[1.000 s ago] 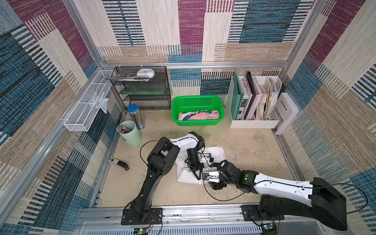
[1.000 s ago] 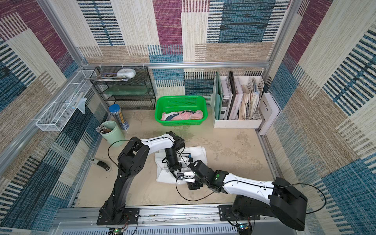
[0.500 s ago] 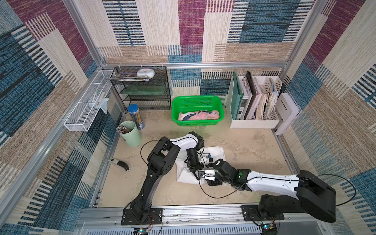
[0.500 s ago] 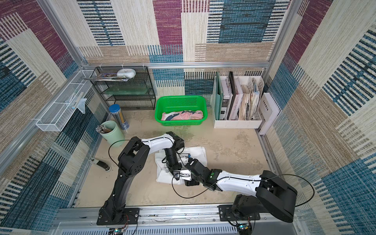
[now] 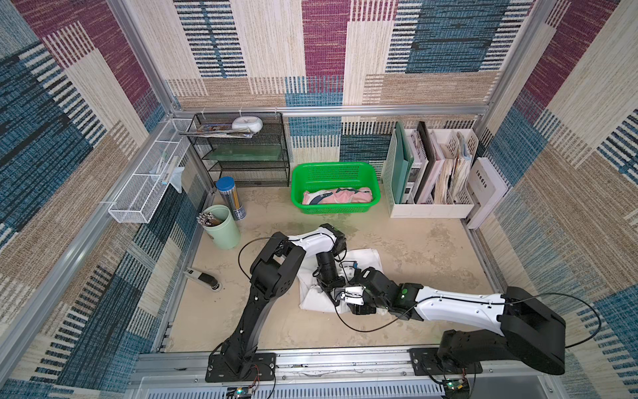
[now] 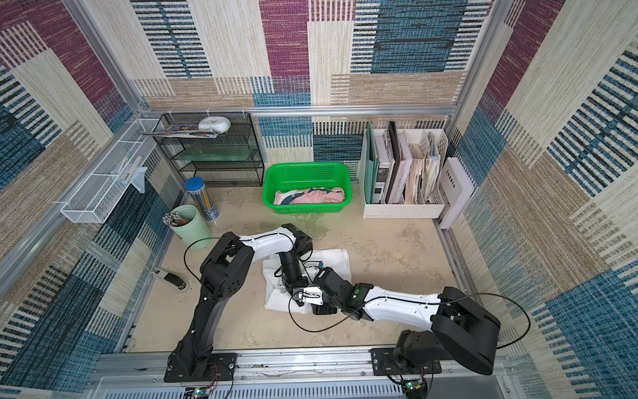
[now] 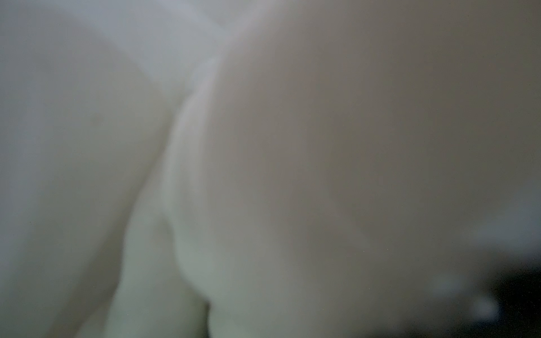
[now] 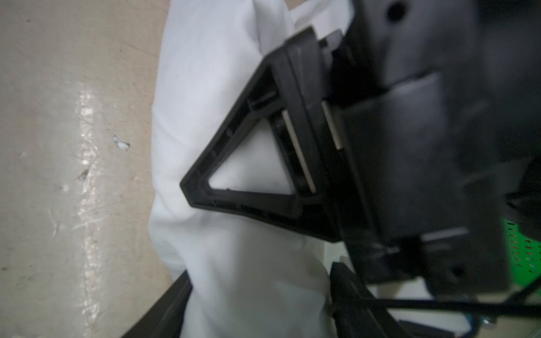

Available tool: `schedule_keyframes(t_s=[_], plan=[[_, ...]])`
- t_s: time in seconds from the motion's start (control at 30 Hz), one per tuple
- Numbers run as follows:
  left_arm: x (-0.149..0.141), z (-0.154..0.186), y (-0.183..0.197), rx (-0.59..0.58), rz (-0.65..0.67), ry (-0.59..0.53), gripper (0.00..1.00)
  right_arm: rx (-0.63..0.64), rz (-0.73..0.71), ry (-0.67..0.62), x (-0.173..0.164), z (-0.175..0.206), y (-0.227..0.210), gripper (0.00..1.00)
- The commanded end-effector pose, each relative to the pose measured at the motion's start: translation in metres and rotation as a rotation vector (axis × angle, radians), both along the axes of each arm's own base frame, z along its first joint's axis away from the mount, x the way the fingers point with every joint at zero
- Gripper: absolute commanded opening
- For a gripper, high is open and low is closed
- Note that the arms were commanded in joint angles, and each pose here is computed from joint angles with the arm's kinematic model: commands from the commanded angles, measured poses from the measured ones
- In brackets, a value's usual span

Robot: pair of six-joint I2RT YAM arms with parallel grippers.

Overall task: Roll up the shorts
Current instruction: Roll the shorts at the center of the board.

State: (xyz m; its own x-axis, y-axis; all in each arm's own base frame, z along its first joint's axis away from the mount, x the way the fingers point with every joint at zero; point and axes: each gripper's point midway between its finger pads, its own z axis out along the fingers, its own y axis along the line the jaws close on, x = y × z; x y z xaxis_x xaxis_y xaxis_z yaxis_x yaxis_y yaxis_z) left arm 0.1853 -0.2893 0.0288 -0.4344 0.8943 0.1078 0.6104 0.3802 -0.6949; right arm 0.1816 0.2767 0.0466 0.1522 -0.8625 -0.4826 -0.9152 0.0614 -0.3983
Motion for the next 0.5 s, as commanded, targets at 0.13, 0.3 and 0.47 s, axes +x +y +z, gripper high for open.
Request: schedule_keyframes(t_s=[0.13,0.3,0.47], plan=[[0.019,-0.013,0.005,0.003,-0.039,-0.107,0.04,-0.199,-0.013,0.160,-0.036,-0.029,-0.049,0.87],[0.021,-0.017,0.007,0.016,-0.037,-0.104,0.05,-0.110,-0.029,0.093,-0.031,0.001,-0.048,0.92],[0.022,-0.015,0.006,0.010,-0.036,-0.111,0.05,-0.109,-0.055,0.113,-0.038,-0.001,-0.059,0.92]])
